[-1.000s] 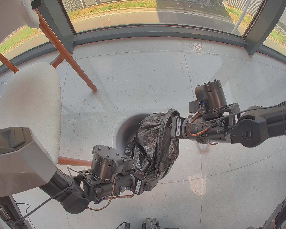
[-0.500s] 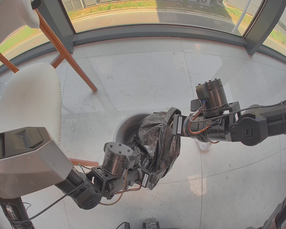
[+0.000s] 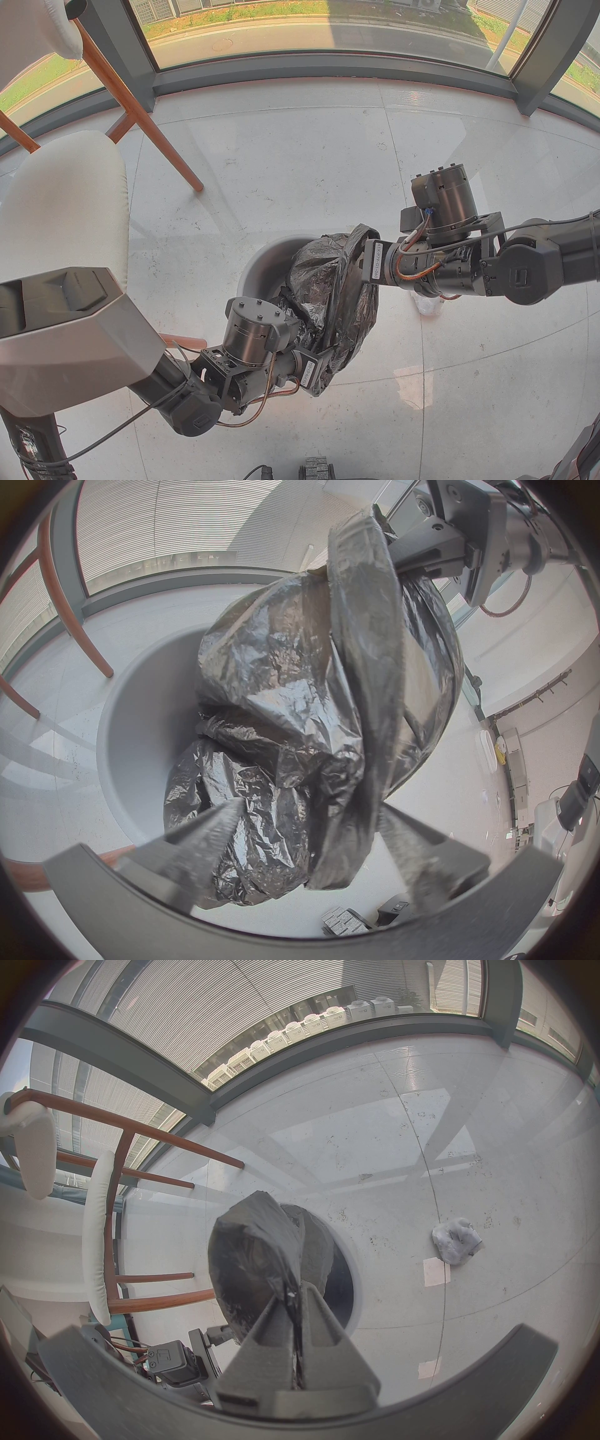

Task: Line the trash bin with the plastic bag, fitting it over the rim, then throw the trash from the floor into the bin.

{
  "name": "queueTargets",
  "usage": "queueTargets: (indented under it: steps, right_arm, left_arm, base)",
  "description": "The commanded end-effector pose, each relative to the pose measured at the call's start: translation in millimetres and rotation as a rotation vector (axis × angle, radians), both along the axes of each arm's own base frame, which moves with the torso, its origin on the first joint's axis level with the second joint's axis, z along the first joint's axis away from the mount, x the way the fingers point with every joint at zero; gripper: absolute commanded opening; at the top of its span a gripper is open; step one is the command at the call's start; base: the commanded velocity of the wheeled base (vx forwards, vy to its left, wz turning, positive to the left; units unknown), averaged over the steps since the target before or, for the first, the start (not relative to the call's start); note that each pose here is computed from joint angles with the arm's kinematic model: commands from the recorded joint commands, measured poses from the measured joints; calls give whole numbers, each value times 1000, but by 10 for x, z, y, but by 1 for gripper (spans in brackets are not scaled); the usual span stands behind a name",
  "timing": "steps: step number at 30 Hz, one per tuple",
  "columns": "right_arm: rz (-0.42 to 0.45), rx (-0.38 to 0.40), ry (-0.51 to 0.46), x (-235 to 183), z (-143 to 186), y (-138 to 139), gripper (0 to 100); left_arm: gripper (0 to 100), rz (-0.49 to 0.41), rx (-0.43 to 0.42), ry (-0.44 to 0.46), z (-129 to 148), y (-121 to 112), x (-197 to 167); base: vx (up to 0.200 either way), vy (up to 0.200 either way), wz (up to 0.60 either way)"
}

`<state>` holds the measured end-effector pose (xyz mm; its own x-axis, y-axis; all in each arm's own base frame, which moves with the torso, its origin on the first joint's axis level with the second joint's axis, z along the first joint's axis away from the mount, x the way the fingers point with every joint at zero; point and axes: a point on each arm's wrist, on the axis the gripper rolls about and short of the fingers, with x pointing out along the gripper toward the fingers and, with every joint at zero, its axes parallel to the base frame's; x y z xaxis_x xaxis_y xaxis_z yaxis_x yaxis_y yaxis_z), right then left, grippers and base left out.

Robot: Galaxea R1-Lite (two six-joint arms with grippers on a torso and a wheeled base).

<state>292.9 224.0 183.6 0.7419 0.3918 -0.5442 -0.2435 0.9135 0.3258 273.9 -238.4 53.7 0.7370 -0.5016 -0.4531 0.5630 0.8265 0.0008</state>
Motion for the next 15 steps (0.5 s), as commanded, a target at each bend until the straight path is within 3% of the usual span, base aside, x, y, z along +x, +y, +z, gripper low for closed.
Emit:
queueTargets:
  steps: [1, 8, 15]
  right_arm:
    - [1, 1, -1, -8, 7, -3, 0]
    - [-2, -8, 13, -38, -22, -33, 0]
    - [-13, -35, 33, -90, -89, -162, 0]
  left_arm:
    - [0, 2, 6, 9, -43, -4, 7]
    - [0, 15, -10, 3, 11, 52, 42]
    - [0, 33, -76, -49, 310, 251, 113]
  base:
    - [0, 0, 0]
    - [0, 0, 0]
    - [0, 0, 0]
